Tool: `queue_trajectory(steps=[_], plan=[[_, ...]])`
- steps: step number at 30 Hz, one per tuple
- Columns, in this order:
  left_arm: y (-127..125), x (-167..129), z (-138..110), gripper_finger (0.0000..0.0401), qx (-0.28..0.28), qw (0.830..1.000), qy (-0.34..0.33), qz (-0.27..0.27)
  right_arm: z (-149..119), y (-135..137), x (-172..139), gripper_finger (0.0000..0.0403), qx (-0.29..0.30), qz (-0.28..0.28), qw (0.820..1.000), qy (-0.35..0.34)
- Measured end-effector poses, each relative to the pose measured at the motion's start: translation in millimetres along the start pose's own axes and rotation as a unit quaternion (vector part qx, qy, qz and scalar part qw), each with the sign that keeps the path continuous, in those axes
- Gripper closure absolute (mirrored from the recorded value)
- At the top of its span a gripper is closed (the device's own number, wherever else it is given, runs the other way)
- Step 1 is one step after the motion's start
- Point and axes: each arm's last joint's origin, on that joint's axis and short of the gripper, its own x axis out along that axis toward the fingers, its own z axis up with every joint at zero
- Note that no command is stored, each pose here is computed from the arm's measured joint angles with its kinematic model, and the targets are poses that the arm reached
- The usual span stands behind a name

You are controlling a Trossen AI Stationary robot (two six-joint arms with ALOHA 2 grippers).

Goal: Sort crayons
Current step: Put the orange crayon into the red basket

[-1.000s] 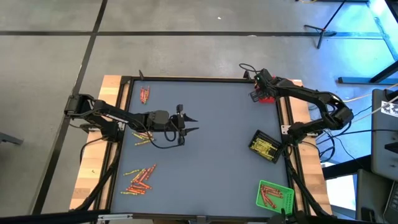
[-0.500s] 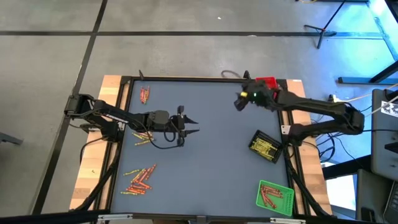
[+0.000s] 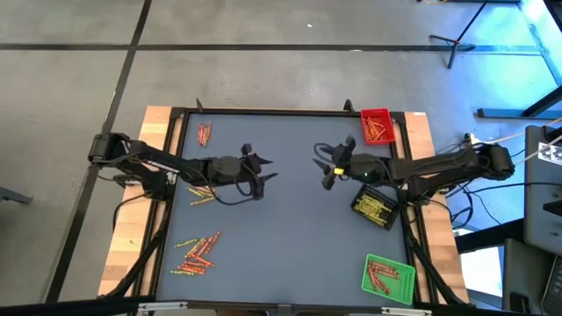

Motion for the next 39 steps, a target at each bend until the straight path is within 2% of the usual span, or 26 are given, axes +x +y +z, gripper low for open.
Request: queue_trajectory(steps=[2, 5, 10, 15, 20, 25, 30, 34, 39], plan=[[3, -4, -3, 0.0213, 0.005, 0.998, 0.051, 0.030, 0, 3, -2, 0.0193, -0.005, 0.011, 1.000, 0.000], [17, -6, 6, 0.0217, -0.003, 0.988, 0.122, 0.092, 0, 5, -2, 0.0193, -0.007, 0.014, 1.000, 0.000], [57, -7, 16, 0.0224, -0.024, 0.950, 0.262, 0.167, 0, 5, -2, 0.0193, -0.006, 0.020, 1.000, 0.000], [112, -10, 17, 0.0225, -0.071, 0.911, 0.329, 0.238, -1, 5, -2, 0.0194, -0.008, 0.020, 1.000, 0.003], [169, -14, 0, 0.0225, -0.143, 0.885, 0.368, 0.245, -1, 5, -2, 0.0193, -0.009, 0.021, 1.000, 0.004], [212, -16, -27, 0.0225, -0.207, 0.850, 0.405, 0.268, -1, 5, -2, 0.0194, -0.009, 0.020, 1.000, 0.005], [240, -18, -51, 0.0225, -0.261, 0.822, 0.435, 0.257, -1, 5, -2, 0.0194, -0.009, 0.020, 1.000, 0.005], [258, -15, -57, 0.0225, -0.288, 0.799, 0.456, 0.266, -1, 5, -2, 0.0194, -0.009, 0.020, 1.000, 0.005], [276, -7, -64, 0.0225, -0.314, 0.786, 0.464, 0.263, -1, 5, -2, 0.0194, -0.017, 0.020, 1.000, 0.004]])
